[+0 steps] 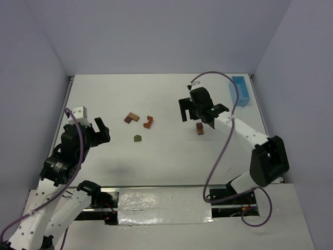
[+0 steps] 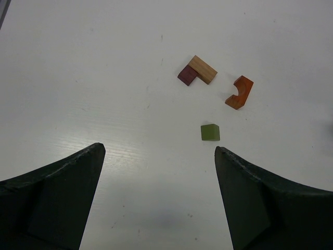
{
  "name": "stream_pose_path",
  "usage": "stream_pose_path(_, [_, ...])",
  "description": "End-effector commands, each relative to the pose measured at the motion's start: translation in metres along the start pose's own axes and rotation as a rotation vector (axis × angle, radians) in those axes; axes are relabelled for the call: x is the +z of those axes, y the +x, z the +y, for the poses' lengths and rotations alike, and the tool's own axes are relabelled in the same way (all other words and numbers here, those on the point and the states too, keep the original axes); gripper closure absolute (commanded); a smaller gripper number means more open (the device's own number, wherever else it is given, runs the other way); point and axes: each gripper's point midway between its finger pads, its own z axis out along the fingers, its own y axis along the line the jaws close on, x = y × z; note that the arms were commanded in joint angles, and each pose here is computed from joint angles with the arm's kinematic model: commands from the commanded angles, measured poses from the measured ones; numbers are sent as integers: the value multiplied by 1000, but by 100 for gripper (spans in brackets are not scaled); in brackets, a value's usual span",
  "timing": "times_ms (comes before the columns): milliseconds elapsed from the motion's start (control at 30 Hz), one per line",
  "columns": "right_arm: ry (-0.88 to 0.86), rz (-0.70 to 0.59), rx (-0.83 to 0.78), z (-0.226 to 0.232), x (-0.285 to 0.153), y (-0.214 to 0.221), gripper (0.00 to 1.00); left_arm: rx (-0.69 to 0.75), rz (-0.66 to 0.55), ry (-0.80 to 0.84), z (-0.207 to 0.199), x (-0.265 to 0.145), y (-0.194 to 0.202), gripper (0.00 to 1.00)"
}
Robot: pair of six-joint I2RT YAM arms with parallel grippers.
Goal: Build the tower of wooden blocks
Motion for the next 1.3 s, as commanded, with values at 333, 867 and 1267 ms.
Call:
stream_pose_path(333, [-369, -366, 237, 97, -119, -67, 0, 20, 17, -25, -4, 18, -3, 1])
stream_pose_path(867, [-418, -419, 114, 78, -160, -33, 0, 234, 649, -1, -64, 187, 80, 9])
stream_pose_path(1267, [-513, -379, 20, 94, -149, -15, 0, 385, 756, 64, -45, 259, 107, 22])
